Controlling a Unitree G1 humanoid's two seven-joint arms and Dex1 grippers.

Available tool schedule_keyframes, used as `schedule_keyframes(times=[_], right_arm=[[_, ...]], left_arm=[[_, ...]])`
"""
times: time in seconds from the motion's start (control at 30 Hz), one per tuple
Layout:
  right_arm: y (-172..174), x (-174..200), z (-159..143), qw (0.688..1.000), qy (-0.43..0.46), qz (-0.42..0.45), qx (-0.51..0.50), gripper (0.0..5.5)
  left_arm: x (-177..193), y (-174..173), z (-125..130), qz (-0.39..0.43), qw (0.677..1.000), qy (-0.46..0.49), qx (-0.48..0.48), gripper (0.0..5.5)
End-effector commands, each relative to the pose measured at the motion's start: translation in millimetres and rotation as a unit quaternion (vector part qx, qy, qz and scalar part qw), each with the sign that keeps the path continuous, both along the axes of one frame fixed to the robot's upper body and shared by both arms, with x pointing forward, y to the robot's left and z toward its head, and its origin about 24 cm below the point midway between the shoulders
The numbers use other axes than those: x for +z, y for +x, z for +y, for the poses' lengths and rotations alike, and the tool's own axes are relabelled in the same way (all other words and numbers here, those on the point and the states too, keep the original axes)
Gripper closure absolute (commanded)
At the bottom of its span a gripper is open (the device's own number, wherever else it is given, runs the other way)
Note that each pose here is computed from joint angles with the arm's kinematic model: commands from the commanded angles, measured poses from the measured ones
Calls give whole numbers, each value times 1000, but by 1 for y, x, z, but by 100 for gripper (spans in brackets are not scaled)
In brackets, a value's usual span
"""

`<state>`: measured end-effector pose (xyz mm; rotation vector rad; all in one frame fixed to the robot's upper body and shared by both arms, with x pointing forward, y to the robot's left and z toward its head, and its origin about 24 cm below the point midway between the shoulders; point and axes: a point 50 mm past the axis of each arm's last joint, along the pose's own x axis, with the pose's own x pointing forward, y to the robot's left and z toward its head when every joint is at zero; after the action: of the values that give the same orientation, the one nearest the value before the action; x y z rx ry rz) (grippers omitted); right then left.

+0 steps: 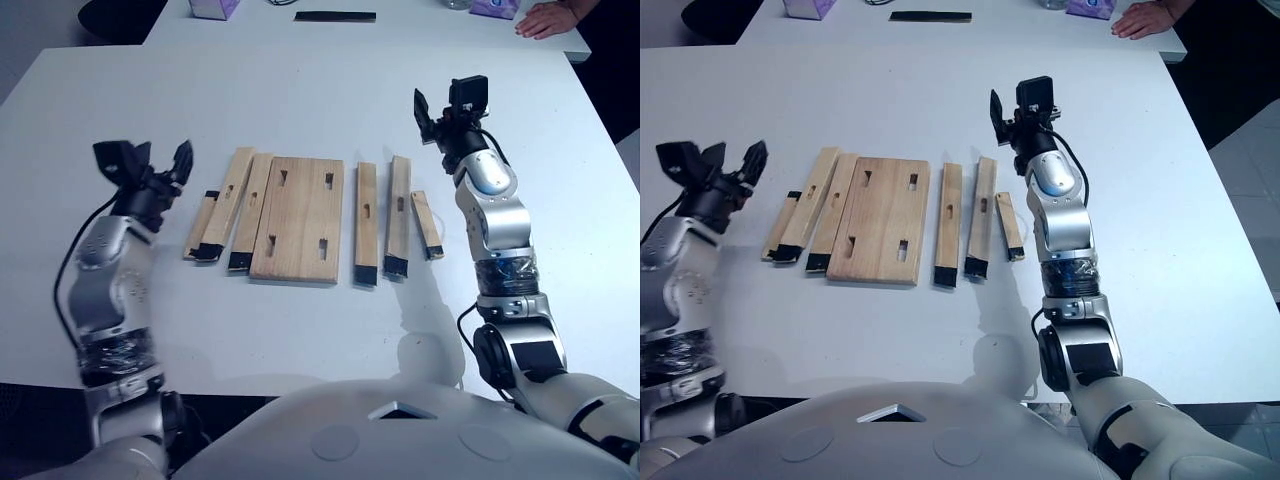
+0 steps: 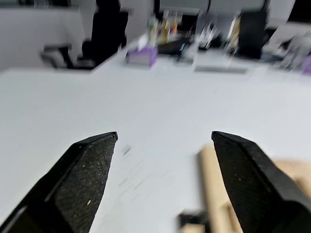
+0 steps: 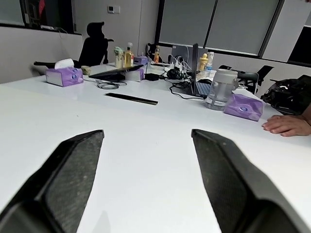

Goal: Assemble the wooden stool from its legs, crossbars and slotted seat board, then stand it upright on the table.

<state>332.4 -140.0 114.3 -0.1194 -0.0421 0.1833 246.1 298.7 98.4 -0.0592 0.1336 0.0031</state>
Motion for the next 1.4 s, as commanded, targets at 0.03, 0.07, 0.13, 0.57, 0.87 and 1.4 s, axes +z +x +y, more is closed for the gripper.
schedule_keyframes(times=[0.03, 0.07, 0.13, 0.57, 0.87, 1.4], right_arm=[[2, 0, 0, 1000, -4, -2, -5, 216], [2, 1, 1, 1000, -4, -3, -4, 216], [2, 1, 3, 1000, -4, -5, -2, 216], [-3, -7, -5, 1000, 9, 7, -26, 216], [-7, -10, -7, 999, 11, 10, -36, 216], [-23, -20, -16, 998, 15, 23, -65, 216]], left_arm=[[-17, 9, 15, 73, 996, -29, -33, 188], [-20, 12, 14, 82, 995, -35, -46, 188], [-28, 13, 11, 100, 991, -51, -75, 188], [-52, -8, 12, 160, 979, -7, -129, 188], [-51, -24, 2, 164, 974, -7, -158, 188], [-54, -65, -1, 203, 972, -46, -110, 188]])
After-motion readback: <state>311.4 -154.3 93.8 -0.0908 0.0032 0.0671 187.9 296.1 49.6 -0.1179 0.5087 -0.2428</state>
